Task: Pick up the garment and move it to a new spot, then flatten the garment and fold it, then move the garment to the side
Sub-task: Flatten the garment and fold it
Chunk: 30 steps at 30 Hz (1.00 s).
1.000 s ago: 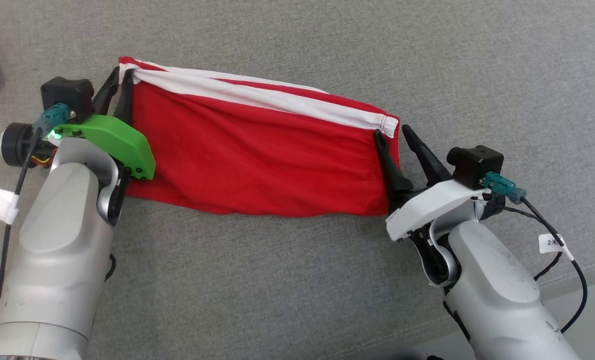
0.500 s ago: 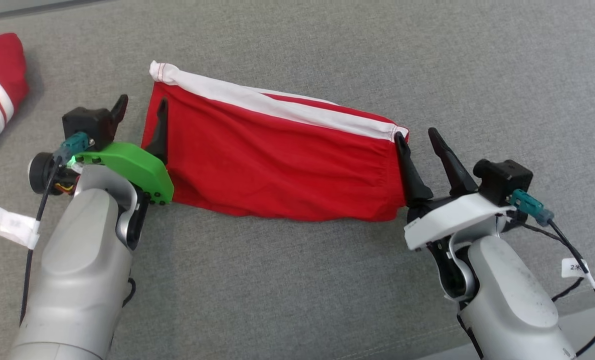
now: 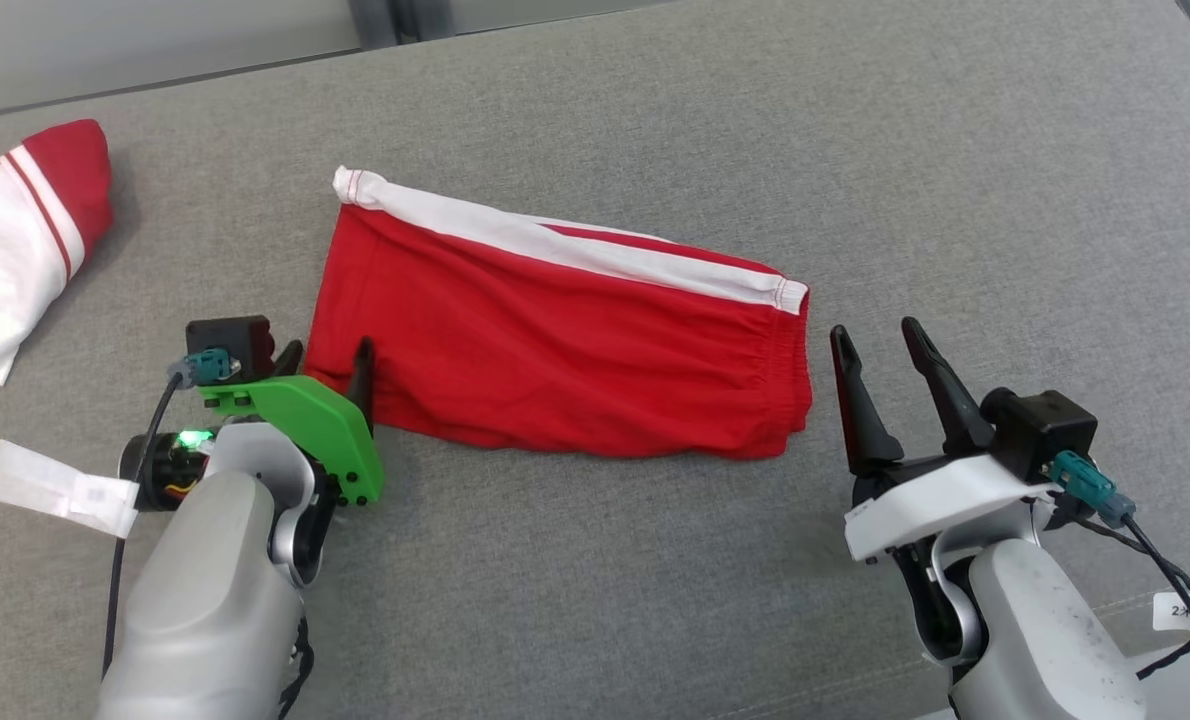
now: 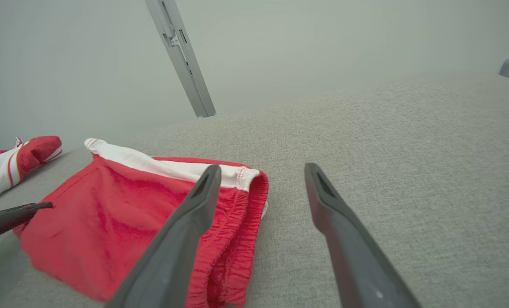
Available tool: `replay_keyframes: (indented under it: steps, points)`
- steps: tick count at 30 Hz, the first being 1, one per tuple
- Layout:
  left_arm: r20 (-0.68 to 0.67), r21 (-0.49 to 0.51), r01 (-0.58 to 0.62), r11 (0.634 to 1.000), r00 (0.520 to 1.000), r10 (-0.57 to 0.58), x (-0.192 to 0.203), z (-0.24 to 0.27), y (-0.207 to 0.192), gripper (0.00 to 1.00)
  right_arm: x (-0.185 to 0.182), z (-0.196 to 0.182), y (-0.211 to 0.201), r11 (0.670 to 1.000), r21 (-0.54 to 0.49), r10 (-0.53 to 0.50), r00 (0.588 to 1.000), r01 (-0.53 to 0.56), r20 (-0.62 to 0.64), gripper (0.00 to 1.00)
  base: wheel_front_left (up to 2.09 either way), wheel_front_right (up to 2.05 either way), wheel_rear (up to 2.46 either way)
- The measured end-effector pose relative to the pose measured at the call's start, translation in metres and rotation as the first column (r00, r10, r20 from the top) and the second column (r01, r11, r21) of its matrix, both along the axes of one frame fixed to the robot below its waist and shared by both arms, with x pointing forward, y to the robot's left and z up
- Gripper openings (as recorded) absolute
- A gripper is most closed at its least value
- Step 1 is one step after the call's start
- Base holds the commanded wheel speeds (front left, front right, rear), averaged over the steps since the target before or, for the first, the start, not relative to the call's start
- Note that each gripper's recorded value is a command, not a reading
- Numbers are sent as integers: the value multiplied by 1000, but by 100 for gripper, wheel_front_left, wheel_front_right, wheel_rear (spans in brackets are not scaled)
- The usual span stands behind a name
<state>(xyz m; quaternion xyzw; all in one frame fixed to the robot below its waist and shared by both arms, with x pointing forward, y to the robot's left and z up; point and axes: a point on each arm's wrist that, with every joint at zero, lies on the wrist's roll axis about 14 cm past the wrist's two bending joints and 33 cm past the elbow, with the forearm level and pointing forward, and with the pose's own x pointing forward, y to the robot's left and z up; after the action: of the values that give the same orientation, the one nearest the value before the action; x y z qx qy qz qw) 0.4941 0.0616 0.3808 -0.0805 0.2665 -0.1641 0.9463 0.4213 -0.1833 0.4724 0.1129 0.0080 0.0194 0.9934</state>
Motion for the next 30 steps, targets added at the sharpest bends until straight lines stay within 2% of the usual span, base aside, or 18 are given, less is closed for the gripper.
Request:
replay_keyframes:
  steps: [7, 9, 10, 11, 12, 22, 30]
  points:
    - [-90, 31, -11, 999, 996, 14, -9, -13, -1, 99, -6, 1, -7, 1000, -5, -22, 1000, 22, 0, 100, 0, 0, 0]
    - [-100, 39, -11, 999, 995, 14, -10, -15, 0, 54, -7, 1, -8, 1000, -4, -22, 1000, 22, 2, 100, 0, 0, 0]
    - [-98, 39, -11, 999, 995, 15, -10, -14, 0, 25, -7, 2, -7, 1000, -4, -22, 1000, 22, 5, 100, 0, 0, 0]
    - [-96, 37, -12, 999, 995, 15, -11, -14, 0, 4, -7, 3, -7, 1000, -3, -22, 1000, 22, 7, 100, 0, 0, 0]
    - [-94, 35, -13, 999, 995, 16, -12, -13, 0, 0, -7, 4, -7, 1000, -3, -22, 1000, 22, 9, 100, 0, 0, 0]
    - [-1, -49, -58, 997, 998, 58, -34, 10, 10, 0, -10, 6, -5, 1000, 0, -20, 1000, 20, 16, 100, 0, 0, 0]
    - [27, -151, -162, 975, 985, 168, -79, 25, 27, 0, -15, -6, -6, 999, -34, 0, 999, -2, -55, 100, 0, 0, 0]
